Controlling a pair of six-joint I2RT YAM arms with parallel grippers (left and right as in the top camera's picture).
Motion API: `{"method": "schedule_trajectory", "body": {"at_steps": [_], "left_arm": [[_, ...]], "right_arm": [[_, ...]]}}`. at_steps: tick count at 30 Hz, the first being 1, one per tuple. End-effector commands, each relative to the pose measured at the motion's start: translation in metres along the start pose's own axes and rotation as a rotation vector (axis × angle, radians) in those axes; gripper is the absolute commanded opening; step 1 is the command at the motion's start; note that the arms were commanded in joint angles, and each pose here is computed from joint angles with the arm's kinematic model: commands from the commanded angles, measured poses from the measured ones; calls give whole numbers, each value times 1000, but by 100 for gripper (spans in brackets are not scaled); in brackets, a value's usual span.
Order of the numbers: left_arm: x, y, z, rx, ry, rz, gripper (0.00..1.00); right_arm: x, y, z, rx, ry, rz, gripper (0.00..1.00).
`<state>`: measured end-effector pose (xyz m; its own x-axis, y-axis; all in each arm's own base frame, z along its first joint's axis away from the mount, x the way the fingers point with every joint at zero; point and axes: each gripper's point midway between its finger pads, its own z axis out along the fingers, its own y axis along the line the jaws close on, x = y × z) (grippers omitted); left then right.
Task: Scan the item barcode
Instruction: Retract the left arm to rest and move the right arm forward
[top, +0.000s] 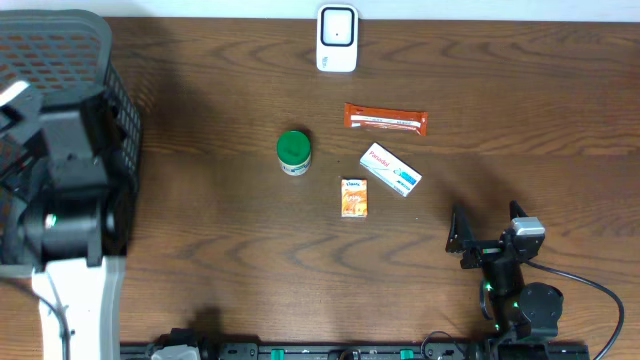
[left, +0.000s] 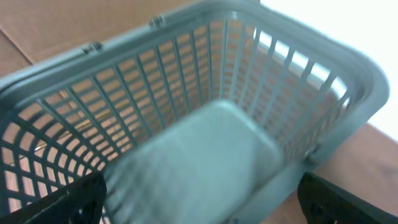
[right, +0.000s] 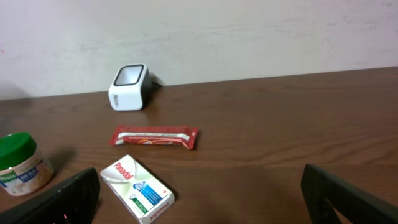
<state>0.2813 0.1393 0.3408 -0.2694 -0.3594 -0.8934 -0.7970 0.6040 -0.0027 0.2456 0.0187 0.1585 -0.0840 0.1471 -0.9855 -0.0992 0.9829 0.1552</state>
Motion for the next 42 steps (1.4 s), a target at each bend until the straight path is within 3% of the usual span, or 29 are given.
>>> {"method": "schedule_trajectory", "body": {"at_steps": [1,8,21,35,38,42], "left_arm": [[-21,20,-23,11,-86,-89,99],[-40,52,-67,67,-193,-197,99],[-33,86,-118,196,-243,-257,99],[-14,88,-169,457,-295,-100,100],[-8,92,-172,456,-294,-74,99],[8,94,-165,427,-247,37,99]], "right_arm": [[1,3,0,-13,5,-15,99],[1,3,0,-13,5,-15,99],[1,3,0,-13,5,-15,99],[-1,2,0,-10,-6,-16,99],[-7,5,0,-24,-28,-13,99],[-23,33,-4,-178,-75,-8,99]]}}
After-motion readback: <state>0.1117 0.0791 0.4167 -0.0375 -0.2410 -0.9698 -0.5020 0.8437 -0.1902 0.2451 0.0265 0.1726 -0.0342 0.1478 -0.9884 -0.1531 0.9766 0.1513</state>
